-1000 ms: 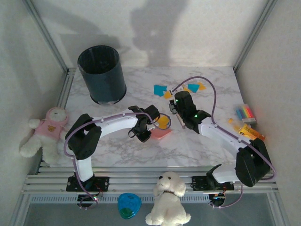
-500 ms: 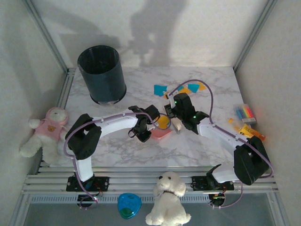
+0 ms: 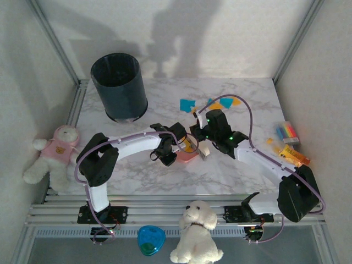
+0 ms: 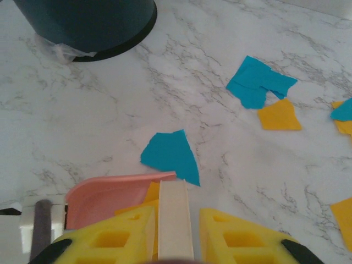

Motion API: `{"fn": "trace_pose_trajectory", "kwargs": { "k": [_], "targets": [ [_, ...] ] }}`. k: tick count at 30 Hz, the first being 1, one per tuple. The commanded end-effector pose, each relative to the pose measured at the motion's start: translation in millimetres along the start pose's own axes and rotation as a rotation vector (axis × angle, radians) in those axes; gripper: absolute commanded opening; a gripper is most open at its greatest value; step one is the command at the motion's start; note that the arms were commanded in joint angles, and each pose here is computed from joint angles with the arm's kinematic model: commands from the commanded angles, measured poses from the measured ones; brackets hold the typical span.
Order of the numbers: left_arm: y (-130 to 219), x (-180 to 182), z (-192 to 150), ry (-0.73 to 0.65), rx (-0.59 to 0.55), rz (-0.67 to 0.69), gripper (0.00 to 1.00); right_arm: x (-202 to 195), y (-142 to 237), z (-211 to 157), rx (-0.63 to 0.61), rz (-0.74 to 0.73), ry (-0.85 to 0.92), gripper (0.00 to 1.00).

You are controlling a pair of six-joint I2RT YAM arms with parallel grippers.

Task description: Sweep away the paper scraps from the table

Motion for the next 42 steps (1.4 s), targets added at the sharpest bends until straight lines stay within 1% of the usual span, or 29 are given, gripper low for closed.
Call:
{"fn": "trace_pose_trajectory", "kwargs": {
  "k": [1,14,31,36,42],
  "targets": [
    [10.9,3.9,-4.5,-0.005,0.014,0.019,0.0,8.9,14.1,7.7,-0.037,0.041,-0.014,0.0],
    [23.1,2.1,-0.4,-0.01,-0.024,0.026,0.0,12.4,16.3,6.5,-0.024,0.064,-0.014,0.0],
    [38.2,0.7,0.9,-0.02,-0.065,0.06,0.0,20.8,29.3,15.9,-0.034,0.105,-0.026,0.0],
    [31.8,2.8,-7.4,0.0,-0.037,0.079,0.0,22.2,37.2,21.9,-0.061,0.111,-0.029,0.0],
    [18.1,0.4,-26.3,0.034,0.025,0.073,0.0,10.8,49.0,30.3,-0.115,0.036,-0.04,0.0]
  ]
}}
Point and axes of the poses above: each hand's point on the last joint's axis, 136 mm out from that joint toward the fingers, its own y axis back along the fingers, its own x axis along the line the jaws close on, z = x × y, the point moved 2 cm from there along y, back along the fingers, and after that the axes turned 9 degrees about -y, right-handed, at the moved point
